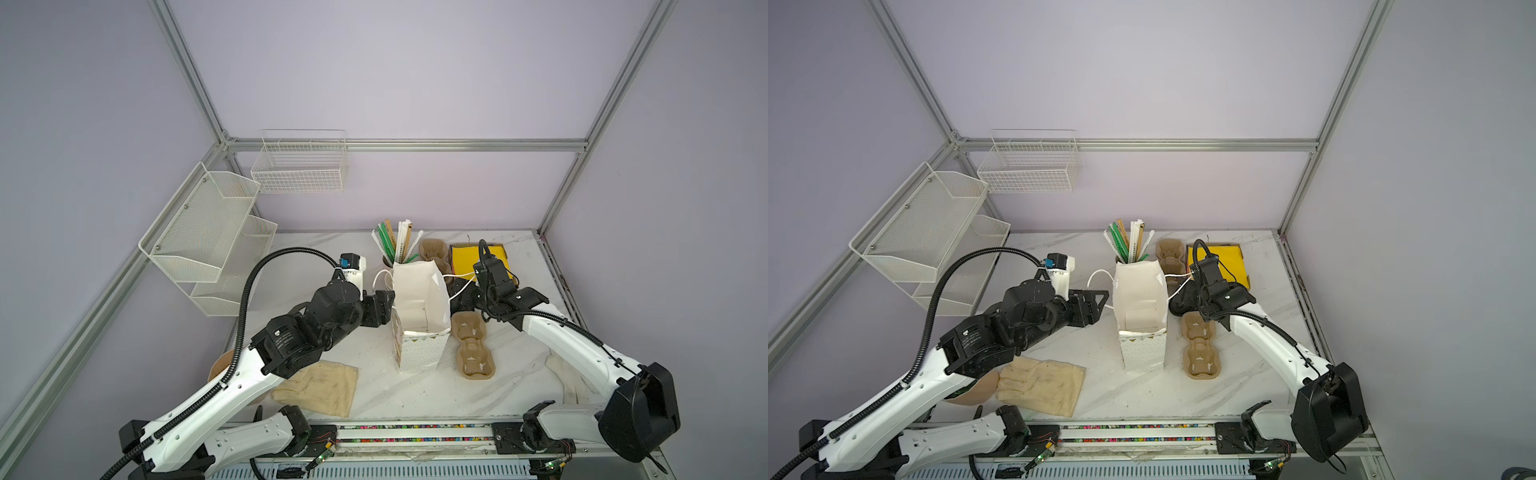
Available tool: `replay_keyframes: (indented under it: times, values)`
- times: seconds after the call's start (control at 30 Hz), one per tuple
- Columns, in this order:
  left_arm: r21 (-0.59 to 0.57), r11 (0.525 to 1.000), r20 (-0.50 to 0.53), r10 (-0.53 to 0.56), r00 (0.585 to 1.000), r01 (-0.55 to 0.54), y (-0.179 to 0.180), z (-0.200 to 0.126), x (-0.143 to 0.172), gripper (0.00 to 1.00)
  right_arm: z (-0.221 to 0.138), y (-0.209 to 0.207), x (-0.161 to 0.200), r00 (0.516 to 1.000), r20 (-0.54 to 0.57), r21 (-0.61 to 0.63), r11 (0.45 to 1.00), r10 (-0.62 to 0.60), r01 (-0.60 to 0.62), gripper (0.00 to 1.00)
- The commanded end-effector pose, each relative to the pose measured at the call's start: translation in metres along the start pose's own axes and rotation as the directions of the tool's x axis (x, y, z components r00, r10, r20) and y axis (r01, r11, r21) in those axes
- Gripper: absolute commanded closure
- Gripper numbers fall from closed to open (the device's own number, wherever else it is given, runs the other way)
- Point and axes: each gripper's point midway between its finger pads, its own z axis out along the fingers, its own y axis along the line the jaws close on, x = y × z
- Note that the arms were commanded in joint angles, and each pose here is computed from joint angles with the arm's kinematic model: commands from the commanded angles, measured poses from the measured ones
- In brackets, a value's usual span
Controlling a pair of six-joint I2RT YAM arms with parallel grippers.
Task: Pack a coffee takeout order
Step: Place the takeout bag at the center of the table, then pick up the cup tray from the middle-right of the table.
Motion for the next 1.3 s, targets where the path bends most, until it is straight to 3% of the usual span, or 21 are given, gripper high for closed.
replay_keyframes:
  times: [0.0,0.2,0.43,0.63,0.97,1.27]
  values:
    - [0.022,0.999,0.143,0.03,0.989,-0.034,-0.004,-0.03,-0.048,0.2,-0.013,-0.019,0.01,0.998,-0.051,0.082,0.996,-0.029,0.033,0.02]
    - [-0.021,0.997,0.147,0.079,0.986,-0.076,0.015,-0.026,-0.05,0.0,-0.015,-0.033,0.031,0.994,-0.106,0.108,0.993,-0.038,0.049,0.02]
    - [-0.075,0.987,0.198,0.152,0.968,-0.139,0.034,-0.036,-0.068,0.0,-0.018,-0.035,0.053,0.985,-0.163,0.065,0.996,-0.054,0.065,0.03]
    - [-0.166,0.967,0.242,0.232,0.942,-0.195,0.049,-0.045,-0.076,0.0,-0.009,-0.047,0.096,0.95,-0.31,0.081,0.995,-0.025,0.052,0.02]
    - [-0.268,0.93,0.28,0.326,0.903,-0.252,0.069,-0.05,-0.071,0.0,-0.005,-0.054,0.129,0.905,-0.424,0.087,0.994,-0.023,0.066,0.02]
    - [-0.295,0.92,0.288,0.341,0.895,-0.256,0.079,-0.046,-0.061,0.0,0.0,-0.058,0.146,0.882,-0.471,0.105,0.99,-0.032,0.092,0.03]
